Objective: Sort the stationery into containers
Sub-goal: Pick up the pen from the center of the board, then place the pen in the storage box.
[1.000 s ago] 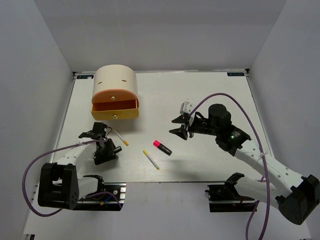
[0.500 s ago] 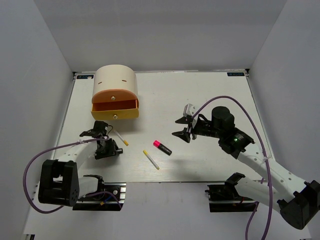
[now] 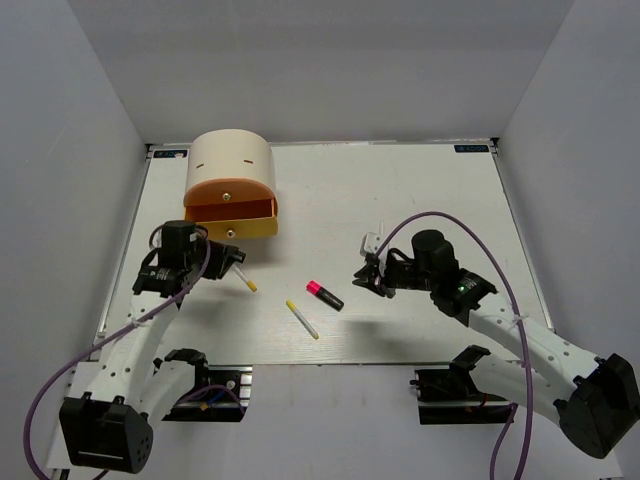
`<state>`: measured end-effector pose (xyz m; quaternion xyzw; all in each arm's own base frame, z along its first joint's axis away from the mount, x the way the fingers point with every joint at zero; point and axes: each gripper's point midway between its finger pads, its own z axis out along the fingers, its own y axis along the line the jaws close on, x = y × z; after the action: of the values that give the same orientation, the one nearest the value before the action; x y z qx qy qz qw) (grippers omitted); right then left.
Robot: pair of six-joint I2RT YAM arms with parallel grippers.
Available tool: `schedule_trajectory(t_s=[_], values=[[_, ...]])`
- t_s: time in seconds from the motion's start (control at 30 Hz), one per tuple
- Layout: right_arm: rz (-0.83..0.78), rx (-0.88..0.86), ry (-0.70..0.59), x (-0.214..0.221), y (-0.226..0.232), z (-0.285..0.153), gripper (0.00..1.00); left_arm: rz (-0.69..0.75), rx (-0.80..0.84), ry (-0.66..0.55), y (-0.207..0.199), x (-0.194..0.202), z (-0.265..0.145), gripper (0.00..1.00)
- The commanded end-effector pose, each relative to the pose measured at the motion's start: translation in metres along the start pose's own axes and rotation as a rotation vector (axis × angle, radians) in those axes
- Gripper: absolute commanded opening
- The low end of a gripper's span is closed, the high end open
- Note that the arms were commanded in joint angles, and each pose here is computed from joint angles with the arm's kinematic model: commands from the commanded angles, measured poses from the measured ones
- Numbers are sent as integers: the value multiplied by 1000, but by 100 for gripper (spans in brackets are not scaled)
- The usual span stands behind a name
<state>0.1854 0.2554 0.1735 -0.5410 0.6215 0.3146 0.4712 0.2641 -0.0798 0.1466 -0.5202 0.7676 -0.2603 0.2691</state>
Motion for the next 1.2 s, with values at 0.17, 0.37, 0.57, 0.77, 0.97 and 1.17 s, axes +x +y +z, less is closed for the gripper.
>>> schedule_trajectory(t_s=[0.17,0.37,0.57,0.77,0.97,1.17], values=[[-14,20,36,17,-5,4,32,116,335,41,-102,-1,-26,0],[-7,18,50,26,-1,4,33,105,464,8,-148,-11,-42,0],[-11,24,43,26,-2,4,41,18,381,-23,-139,-20,-23,1],[-9,34,47,27,-4,4,48,-48,319,12,-127,-16,-12,17],[-3,22,43,28,-2,5,49,-90,321,-13,-128,-21,-10,26],[-13,22,44,27,-3,6,53,-109,306,-8,-131,-22,1,44]])
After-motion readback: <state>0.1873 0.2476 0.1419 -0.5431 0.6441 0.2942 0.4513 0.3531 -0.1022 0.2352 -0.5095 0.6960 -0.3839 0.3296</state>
